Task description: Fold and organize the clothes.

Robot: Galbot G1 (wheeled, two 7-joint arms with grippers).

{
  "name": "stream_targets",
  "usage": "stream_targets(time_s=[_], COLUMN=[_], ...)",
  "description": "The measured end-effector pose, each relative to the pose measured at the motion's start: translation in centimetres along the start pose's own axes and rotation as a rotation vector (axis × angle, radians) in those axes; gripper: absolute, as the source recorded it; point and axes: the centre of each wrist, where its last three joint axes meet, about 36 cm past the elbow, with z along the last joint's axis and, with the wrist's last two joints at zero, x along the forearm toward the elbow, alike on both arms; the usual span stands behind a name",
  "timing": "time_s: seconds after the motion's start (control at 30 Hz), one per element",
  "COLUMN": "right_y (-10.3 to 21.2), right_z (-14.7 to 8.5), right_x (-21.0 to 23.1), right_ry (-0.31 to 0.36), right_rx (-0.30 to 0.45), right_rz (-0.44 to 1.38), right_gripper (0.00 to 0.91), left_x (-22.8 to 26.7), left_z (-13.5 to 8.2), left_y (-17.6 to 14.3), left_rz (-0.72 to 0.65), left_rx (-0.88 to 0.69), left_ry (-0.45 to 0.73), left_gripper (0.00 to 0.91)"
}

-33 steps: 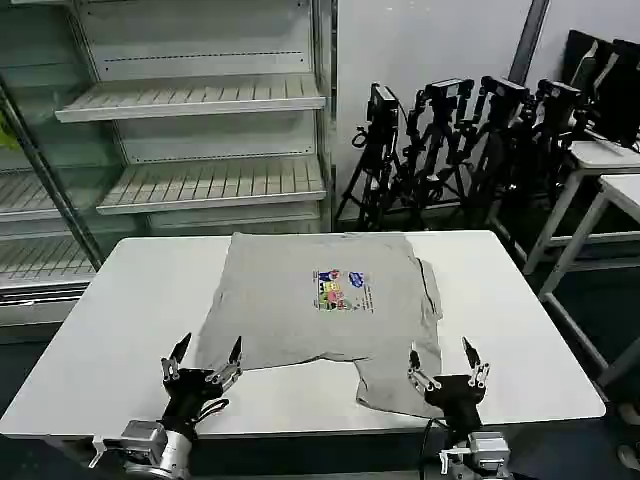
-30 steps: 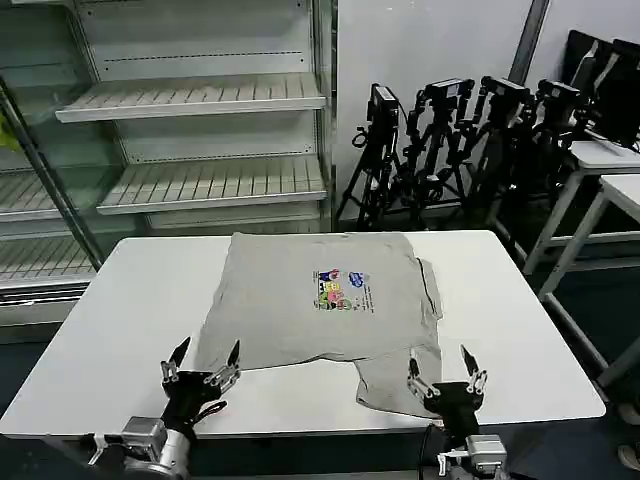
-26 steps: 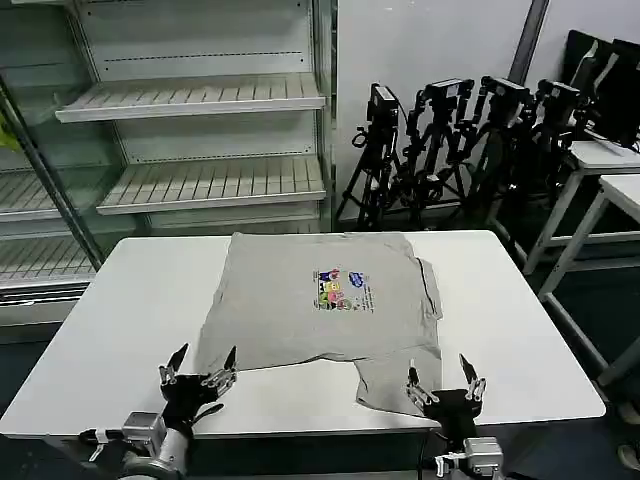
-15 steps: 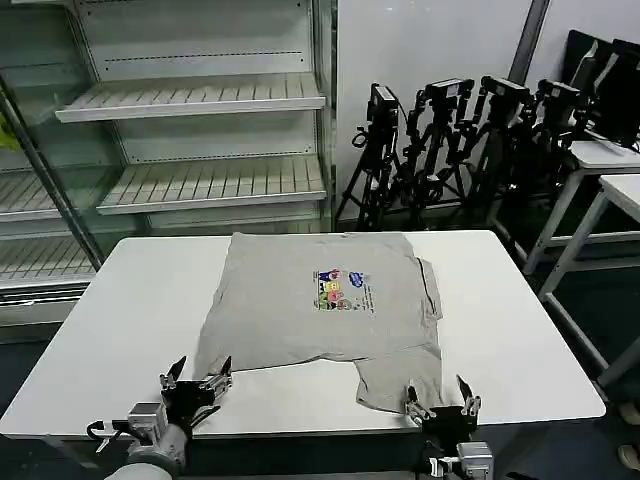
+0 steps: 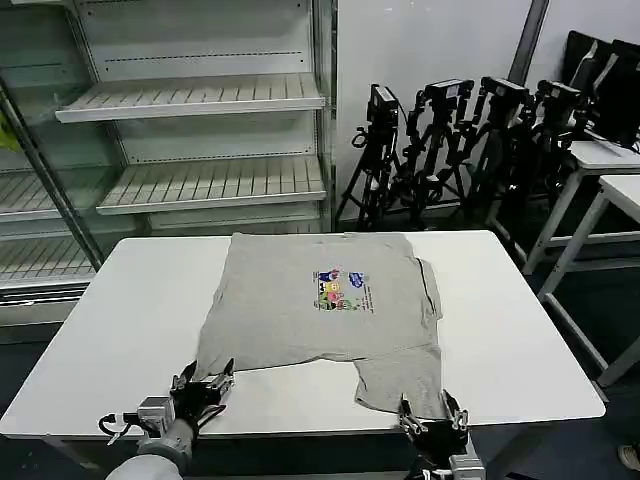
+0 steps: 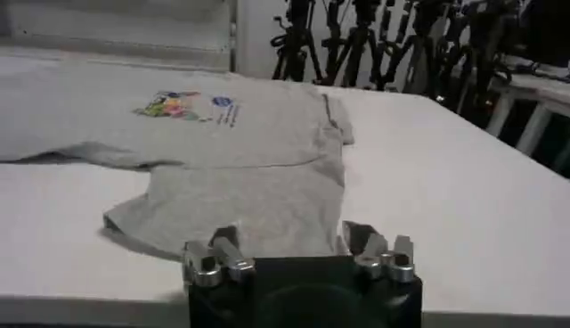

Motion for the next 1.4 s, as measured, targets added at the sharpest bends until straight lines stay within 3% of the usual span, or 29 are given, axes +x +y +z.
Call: stream_targets(time_s=[0.43,0.73,1.1,1.4], right_y=[0.5,-0.4,-1.6,-3.1], right_z=[0.4,-0.1,-2.7,-4.3], right_x=[0.4,2.6,7.2,7.6], right_ry=[-0.015,-0.097,-0.191,-0.265], right_rx=[-0.034,-0.038,-0.026,-0.027], right_rz=[0.000,0.002,-0.006,-0.002], right_gripper=[0.000,0.000,0.000,0.000], left_x=[0.5,1.8,5.9,8.7], left_z=[0.1,-0.3,-1.8,-2.8], left_y=[0.0,-0.1,-0.6,-0.7], left_rz=[0.021,0.031,0.037,0.037], left_rx=[0.025,0.035,0.029,-0.007], left_ry=[0.014,0.006,-0.041,-0.068], left_gripper=[0.020,0.020,0.020,0.020])
